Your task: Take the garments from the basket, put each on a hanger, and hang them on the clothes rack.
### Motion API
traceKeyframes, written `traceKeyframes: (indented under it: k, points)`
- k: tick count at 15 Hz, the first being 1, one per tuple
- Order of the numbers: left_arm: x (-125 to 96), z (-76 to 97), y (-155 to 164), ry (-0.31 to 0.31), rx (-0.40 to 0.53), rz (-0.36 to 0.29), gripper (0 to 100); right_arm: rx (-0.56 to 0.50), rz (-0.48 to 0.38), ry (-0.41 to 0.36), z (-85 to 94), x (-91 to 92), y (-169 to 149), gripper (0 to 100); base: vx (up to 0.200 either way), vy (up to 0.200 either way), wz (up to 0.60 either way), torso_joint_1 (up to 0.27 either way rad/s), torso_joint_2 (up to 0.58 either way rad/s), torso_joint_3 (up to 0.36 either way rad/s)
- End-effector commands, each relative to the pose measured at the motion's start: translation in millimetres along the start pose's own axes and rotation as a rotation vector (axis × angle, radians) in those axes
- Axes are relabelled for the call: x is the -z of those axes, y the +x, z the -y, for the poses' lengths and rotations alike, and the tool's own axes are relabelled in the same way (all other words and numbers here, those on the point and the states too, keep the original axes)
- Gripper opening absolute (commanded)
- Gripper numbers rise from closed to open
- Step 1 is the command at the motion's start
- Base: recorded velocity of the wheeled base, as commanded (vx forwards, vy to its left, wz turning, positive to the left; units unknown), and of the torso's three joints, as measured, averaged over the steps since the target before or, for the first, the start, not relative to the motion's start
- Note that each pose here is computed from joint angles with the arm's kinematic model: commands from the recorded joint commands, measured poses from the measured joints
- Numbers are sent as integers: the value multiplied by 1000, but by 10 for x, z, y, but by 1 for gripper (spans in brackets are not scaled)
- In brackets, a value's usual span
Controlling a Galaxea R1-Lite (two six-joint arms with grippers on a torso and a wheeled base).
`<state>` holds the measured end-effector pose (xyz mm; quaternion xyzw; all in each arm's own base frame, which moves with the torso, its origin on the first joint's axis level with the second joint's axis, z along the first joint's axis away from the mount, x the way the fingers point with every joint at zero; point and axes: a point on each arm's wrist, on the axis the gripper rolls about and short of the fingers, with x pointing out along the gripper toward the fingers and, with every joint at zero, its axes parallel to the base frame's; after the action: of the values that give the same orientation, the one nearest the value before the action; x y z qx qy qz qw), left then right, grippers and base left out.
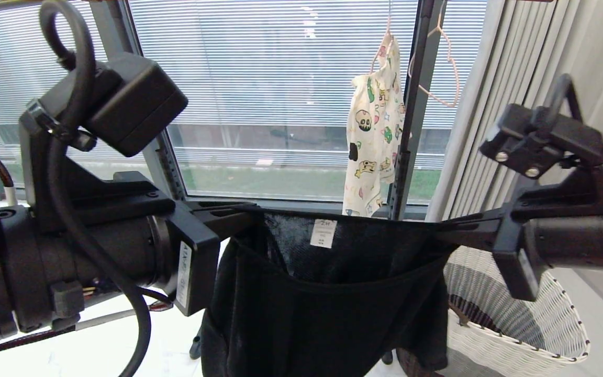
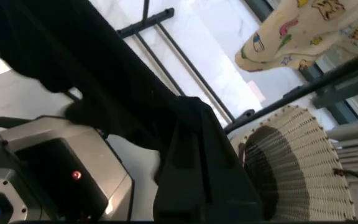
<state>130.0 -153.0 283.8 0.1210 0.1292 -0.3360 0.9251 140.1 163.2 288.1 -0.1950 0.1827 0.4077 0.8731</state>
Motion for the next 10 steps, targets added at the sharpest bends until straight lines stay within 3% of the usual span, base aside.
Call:
traceKeyframes:
  k: [1,5,8,10]
  points:
    - [-19,108,99,21,30,-24,0,27,73,9,40,12,-360,0,0,0,0,0,0,0]
    - [-159,94,-10,58,21,-143,0,34,107,7,60,-66,-414,0,0,0,0,0,0,0]
    - [-194,76,-22,64,16,-132,0,36,127,7,79,-150,-401,0,0,0,0,0,0,0]
    - [-187,66,-38,129,16,-131,0,45,140,10,102,-200,-400,0,0,0,0,0,0,0]
